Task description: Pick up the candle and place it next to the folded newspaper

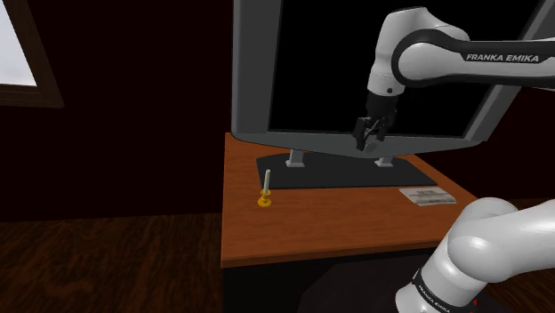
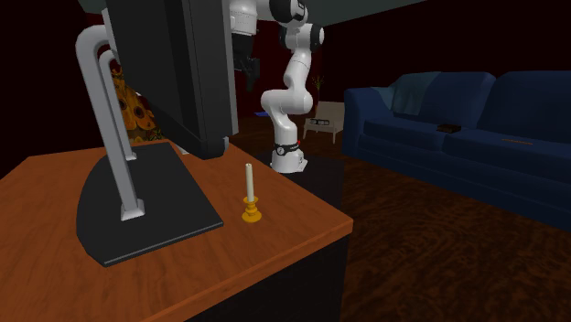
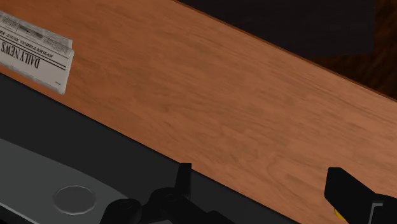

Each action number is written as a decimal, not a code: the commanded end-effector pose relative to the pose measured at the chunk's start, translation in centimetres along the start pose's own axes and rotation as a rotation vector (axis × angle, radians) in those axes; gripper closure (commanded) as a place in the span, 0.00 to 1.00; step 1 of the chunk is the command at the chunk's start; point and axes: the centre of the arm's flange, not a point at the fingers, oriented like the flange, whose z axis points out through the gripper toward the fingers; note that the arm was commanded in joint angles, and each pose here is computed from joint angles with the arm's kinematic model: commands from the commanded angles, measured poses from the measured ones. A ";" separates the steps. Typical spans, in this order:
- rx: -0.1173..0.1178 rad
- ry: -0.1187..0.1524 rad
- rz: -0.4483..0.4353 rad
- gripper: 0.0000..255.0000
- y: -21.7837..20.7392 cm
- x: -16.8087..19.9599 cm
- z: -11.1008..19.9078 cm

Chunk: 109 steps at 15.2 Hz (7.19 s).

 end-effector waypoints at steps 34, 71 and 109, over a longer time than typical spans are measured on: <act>0.200 0.414 0.128 0.00 -22.6 13.2 22.4; 0.200 0.414 0.128 1.00 -21.4 13.8 14.8; 0.200 0.414 0.128 1.00 -5.5 6.4 3.4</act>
